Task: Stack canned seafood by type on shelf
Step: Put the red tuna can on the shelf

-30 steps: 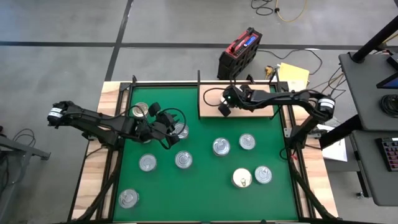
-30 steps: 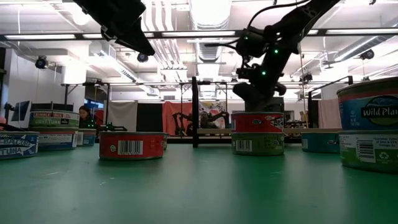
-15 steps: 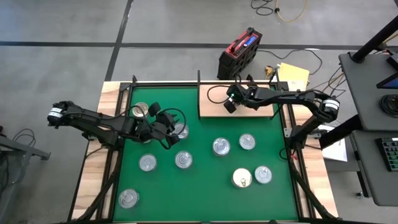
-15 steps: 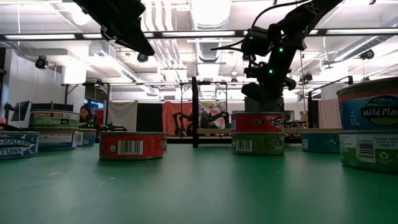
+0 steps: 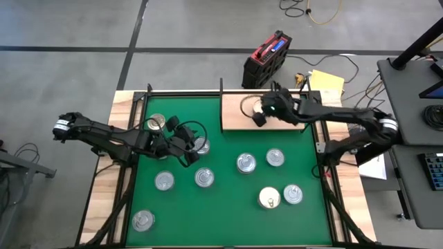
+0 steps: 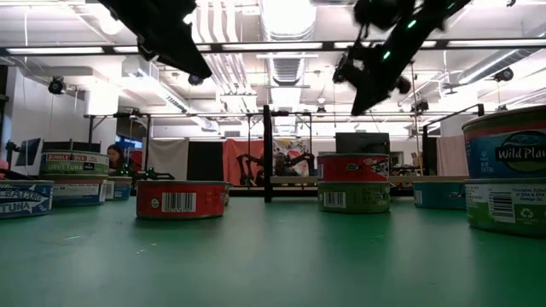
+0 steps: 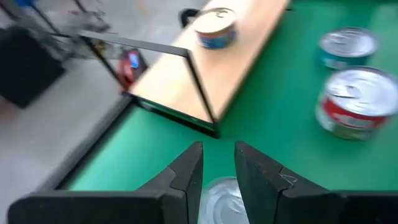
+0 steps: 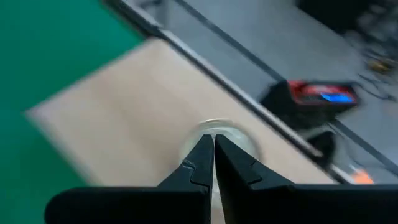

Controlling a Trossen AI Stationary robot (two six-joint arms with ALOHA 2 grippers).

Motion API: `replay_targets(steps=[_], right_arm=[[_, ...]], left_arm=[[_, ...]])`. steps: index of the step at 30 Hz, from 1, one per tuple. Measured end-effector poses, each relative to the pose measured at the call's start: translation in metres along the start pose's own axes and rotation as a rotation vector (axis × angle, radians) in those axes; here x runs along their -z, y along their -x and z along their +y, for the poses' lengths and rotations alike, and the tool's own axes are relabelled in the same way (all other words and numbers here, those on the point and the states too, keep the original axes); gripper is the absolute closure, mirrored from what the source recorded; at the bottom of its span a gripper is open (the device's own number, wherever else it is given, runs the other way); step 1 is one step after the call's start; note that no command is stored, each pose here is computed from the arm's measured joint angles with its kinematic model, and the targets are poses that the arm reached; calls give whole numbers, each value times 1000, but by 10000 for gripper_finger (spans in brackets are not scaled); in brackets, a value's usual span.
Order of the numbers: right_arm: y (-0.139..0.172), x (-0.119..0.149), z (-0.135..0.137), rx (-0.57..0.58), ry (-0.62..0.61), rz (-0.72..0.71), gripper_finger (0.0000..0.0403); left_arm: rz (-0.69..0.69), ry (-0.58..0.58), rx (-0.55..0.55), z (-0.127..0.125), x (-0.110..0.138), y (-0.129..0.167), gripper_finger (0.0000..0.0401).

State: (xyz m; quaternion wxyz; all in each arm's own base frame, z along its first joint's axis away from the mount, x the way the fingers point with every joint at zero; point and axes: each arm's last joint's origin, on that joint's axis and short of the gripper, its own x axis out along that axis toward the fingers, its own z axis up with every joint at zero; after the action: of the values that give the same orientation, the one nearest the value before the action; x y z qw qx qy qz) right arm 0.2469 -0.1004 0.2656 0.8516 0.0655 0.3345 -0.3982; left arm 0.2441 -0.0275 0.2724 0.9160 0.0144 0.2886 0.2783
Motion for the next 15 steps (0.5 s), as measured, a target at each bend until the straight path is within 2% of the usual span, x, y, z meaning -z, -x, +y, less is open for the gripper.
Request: replay_targets(steps=[4, 7, 11, 15], right_arm=[[33, 21, 16, -207, 8, -38, 394], [50, 41, 29, -304, 18, -74, 394], [68, 59, 42, -409, 14, -110, 394], [79, 70, 57, -457, 45, -146, 394]], left_arm=[[51, 23, 128, -6, 3, -1, 324], [115, 24, 213, -14, 8, -3, 324], [234, 24, 272, -23, 20, -6, 324], [396, 43, 323, -27, 31, -1, 324]])
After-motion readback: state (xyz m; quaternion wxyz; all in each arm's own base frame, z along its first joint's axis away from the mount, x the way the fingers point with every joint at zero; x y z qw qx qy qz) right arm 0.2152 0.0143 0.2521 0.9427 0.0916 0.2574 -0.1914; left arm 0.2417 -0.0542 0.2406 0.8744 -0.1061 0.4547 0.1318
